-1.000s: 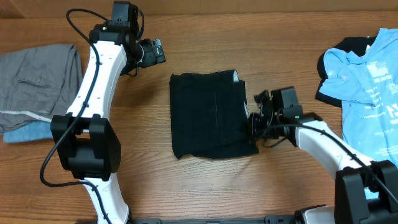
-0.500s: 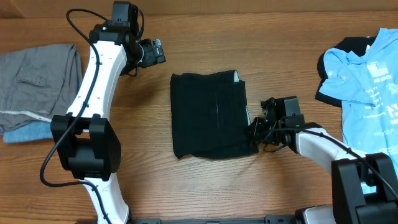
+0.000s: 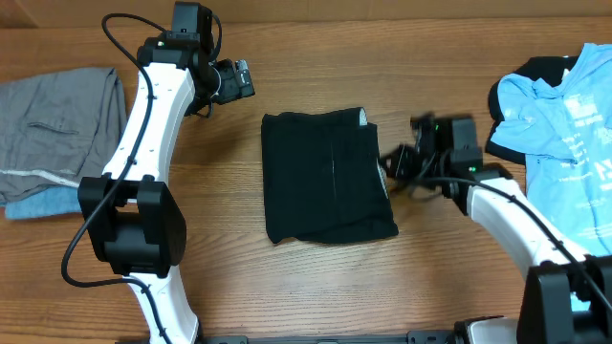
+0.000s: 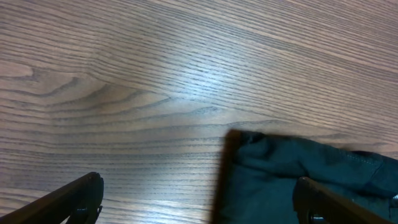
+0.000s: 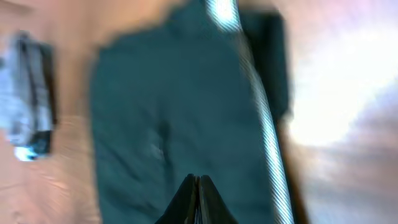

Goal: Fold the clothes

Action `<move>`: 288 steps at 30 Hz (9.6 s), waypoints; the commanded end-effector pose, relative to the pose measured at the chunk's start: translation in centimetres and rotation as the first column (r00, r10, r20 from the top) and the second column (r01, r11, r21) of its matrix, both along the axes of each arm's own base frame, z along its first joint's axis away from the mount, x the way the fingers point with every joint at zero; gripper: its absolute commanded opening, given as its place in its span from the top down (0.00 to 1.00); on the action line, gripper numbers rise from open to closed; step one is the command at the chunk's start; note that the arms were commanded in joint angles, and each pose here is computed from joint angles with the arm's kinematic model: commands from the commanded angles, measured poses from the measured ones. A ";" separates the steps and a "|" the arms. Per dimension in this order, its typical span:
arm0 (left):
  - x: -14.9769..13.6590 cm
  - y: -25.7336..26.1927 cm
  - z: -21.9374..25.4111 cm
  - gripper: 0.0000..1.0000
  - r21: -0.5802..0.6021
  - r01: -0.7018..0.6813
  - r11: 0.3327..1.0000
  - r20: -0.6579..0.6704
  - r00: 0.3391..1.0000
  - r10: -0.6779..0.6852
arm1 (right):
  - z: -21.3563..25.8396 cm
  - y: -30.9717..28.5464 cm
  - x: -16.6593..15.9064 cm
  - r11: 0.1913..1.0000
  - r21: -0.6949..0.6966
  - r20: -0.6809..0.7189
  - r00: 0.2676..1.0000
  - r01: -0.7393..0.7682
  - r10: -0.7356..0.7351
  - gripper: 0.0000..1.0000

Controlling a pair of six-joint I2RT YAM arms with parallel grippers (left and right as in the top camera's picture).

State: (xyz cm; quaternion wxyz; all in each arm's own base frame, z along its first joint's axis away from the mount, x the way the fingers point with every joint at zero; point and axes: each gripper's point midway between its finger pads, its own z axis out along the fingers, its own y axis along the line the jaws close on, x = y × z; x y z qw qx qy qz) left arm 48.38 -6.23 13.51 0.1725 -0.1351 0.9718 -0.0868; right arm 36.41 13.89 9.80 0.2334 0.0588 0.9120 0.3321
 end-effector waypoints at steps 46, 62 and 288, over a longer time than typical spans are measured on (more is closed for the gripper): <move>0.1 -0.2 1.8 0.00 -0.015 -0.004 1.000 0.039 0.999 0.005 | -4.1 6.6 -4.5 0.923 0.059 -0.118 0.916 -0.379 0.384 0.96; 0.1 -0.2 1.8 0.00 -0.015 -0.004 1.000 0.039 0.999 0.004 | -11.5 5.2 -7.1 0.938 0.028 -0.235 0.910 -0.345 0.341 0.96; -13.3 -19.5 -11.2 0.12 -0.504 0.820 0.270 0.093 0.363 -0.927 | -7.2 -7.2 -12.1 0.948 -0.292 -0.386 0.891 0.127 -0.238 0.96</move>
